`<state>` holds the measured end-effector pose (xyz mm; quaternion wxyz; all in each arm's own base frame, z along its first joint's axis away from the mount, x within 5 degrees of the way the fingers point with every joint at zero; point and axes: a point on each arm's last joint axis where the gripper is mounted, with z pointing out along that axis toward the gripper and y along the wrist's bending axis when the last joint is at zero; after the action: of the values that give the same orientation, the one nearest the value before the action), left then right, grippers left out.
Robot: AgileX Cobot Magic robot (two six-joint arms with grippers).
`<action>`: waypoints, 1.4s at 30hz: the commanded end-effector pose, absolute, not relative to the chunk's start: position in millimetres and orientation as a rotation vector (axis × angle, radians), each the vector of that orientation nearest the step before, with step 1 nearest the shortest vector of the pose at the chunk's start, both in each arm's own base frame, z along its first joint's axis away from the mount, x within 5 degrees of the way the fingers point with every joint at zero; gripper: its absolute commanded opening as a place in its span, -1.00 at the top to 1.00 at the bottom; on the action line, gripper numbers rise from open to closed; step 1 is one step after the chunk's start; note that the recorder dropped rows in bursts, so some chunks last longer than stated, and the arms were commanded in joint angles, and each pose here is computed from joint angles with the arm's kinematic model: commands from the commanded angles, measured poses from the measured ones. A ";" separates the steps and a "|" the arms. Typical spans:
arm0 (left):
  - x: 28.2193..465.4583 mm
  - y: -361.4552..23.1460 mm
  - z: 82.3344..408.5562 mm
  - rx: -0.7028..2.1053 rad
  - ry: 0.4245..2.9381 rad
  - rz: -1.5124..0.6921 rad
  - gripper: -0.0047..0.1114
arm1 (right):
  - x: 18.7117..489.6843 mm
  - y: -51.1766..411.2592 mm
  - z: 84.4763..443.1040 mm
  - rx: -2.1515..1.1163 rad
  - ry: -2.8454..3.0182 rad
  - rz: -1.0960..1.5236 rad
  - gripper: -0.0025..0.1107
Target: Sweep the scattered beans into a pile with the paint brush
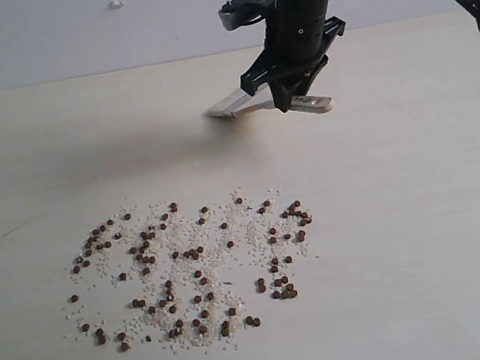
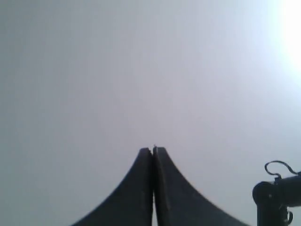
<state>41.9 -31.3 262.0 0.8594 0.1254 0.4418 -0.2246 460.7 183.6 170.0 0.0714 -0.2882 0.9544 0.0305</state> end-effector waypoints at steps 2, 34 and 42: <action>71.0 -45.5 291.1 0.449 0.932 -0.264 0.92 | 460.9 181.4 177.2 -0.871 2.849 0.088 0.96; 378.4 -287.8 80.9 1.307 1.264 -0.465 -0.87 | 463.9 183.8 209.4 -0.828 2.767 0.130 0.96; 392.3 -292.8 61.8 1.278 1.272 -0.429 -0.87 | 463.9 183.8 209.4 -0.828 2.767 0.130 0.96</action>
<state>387.9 -289.8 62.2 0.5916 0.5560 0.5519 -0.1905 462.8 186.2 200.6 0.1121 -0.2868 0.9504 0.0430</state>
